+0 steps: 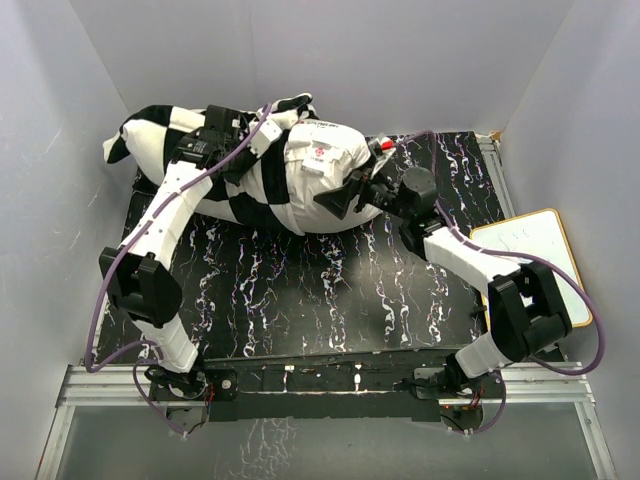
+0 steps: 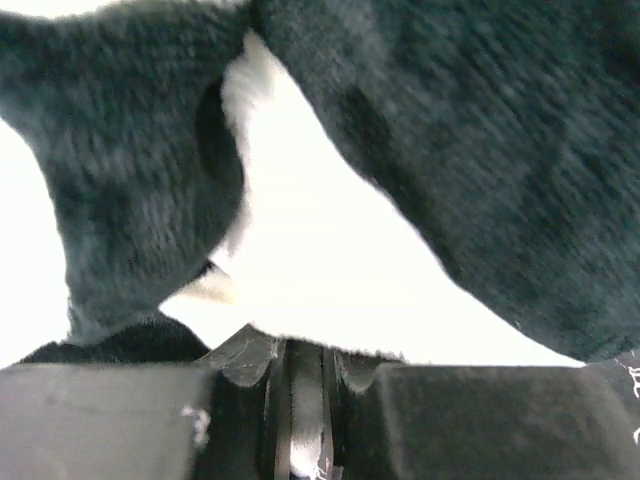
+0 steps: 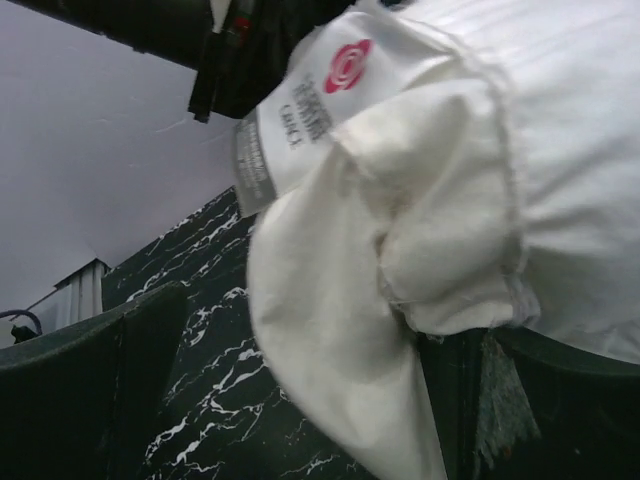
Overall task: Remove the pillowcase from the pillow
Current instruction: Remove the pillow from the pillowcase.
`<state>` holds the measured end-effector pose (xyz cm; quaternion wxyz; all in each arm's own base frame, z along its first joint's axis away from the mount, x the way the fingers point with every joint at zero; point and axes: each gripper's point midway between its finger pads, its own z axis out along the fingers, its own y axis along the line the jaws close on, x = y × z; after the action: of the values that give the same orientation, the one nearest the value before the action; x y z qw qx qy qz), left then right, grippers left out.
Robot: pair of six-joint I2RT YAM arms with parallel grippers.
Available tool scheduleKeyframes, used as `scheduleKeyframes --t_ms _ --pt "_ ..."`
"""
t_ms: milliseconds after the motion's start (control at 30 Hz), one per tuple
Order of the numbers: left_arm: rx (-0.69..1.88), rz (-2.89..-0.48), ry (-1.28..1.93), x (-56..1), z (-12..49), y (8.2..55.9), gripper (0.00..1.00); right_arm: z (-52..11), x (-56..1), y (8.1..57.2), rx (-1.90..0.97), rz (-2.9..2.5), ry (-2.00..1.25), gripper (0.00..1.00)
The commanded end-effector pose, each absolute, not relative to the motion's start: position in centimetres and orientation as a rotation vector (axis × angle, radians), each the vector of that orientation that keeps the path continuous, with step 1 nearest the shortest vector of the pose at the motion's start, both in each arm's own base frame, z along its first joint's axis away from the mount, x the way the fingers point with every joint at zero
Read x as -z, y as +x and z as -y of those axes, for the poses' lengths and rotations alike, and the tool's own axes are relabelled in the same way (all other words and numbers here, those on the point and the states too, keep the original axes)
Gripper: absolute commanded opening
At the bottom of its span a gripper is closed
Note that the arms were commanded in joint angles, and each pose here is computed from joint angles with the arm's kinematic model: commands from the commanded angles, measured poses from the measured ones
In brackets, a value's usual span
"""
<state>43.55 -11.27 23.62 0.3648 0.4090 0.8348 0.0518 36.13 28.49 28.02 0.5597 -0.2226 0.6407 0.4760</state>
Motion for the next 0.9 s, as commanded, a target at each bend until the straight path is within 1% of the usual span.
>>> scheduleKeyframes --t_ms 0,67,133,267,433,533,600,633,667,733,767,800,833,867 --pt "-0.072 -2.009 1.012 -28.6 13.5 44.6 0.0 -31.9 -31.4 35.3 -1.184 -1.434 -0.618 0.98" --pt "-0.063 -1.999 1.019 -28.9 13.6 44.3 0.0 -31.4 -30.1 38.9 -1.054 -1.526 -0.498 0.98" --pt "-0.065 -2.003 1.029 -28.7 13.4 43.7 0.0 -31.1 -28.8 41.3 -0.92 -1.58 -0.447 0.98" --pt "-0.086 -2.015 1.048 -28.2 12.0 42.2 0.0 -26.8 -26.7 46.1 -0.528 -1.65 -0.272 0.98" --pt "-0.1 -2.04 1.051 -27.2 9.6 41.0 0.0 -23.3 -27.5 47.1 -0.288 -1.623 -0.253 0.99" --pt "-0.099 -2.047 1.047 -27.1 8.6 41.0 0.0 -23.5 -27.7 47.3 -0.32 -1.601 -0.281 0.97" --pt "-0.105 -2.042 1.051 -27.2 8.4 41.1 0.0 -25.9 -27.3 47.0 -0.445 -1.605 -0.363 0.81" --pt "-0.107 -2.039 1.048 -27.3 8.3 41.2 0.0 -27.5 -27.4 46.3 -0.539 -1.578 -0.413 0.68" --pt "-0.108 -2.035 1.044 -27.4 8.2 41.4 0.0 -29.0 -27.5 45.4 -0.641 -1.551 -0.46 0.54" --pt "-0.108 -2.025 1.031 -28.1 8.2 41.7 0.0 -31.7 -27.7 43.0 -0.837 -1.491 -0.548 0.15" --pt "-0.102 -2.022 1.021 -28.4 8.3 41.9 0.0 -32.6 -27.8 42.3 -0.893 -1.482 -0.561 0.09" --pt "-0.089 -2.015 1.01 -29.0 8.5 42.0 0.0 -33.3 -28.0 41.7 -0.928 -1.474 -0.574 0.08" --pt "-0.069 -2.013 1.001 -29.5 8.8 42.1 0.1 -34.1 -28.5 41.2 -0.941 -1.471 -0.577 0.08" --pt "-0.042 -1.997 0.989 -30.6 9.2 42.3 0.34 -34.7 -28.8 41.0 -0.921 -1.478 -0.573 0.08"
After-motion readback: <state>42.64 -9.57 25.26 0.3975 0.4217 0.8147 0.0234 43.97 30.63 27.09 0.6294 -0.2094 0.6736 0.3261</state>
